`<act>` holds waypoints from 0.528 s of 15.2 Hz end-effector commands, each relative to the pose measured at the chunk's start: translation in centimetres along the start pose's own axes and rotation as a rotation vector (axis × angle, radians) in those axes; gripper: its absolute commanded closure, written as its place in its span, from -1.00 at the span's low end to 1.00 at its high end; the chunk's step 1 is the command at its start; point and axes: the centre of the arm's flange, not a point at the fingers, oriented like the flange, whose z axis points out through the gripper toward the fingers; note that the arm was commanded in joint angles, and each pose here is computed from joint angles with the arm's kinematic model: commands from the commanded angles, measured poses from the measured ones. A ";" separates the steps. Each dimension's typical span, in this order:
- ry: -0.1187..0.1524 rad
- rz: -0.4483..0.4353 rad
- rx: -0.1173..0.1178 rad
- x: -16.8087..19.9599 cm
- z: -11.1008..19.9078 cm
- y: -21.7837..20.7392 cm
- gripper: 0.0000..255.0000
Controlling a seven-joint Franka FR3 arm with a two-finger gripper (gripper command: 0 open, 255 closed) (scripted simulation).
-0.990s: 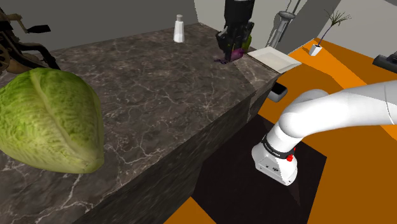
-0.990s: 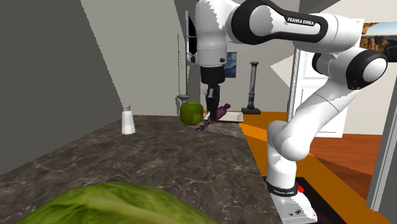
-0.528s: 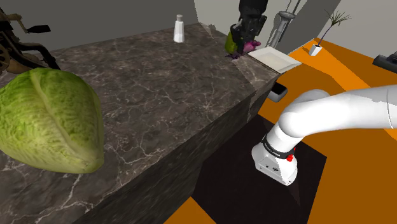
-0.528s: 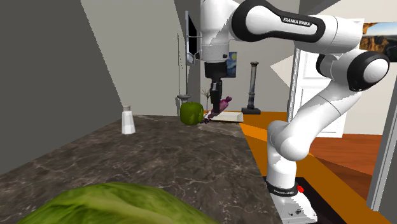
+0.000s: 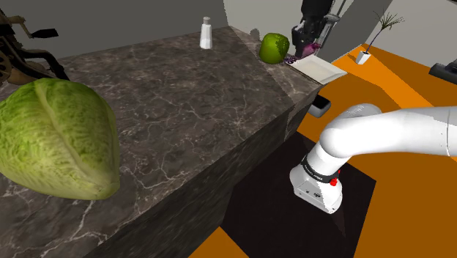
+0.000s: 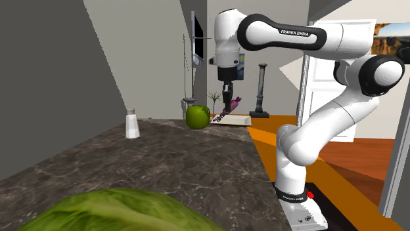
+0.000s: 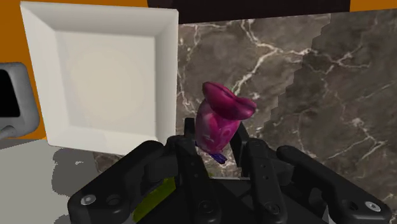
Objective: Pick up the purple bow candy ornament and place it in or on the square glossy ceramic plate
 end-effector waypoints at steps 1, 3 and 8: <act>0.000 -0.002 -0.001 -0.5 0.1 2.6 1.00; 0.000 -0.002 -0.001 -0.6 0.5 5.2 1.00; 0.000 -0.002 -0.001 -1.0 1.6 11.7 1.00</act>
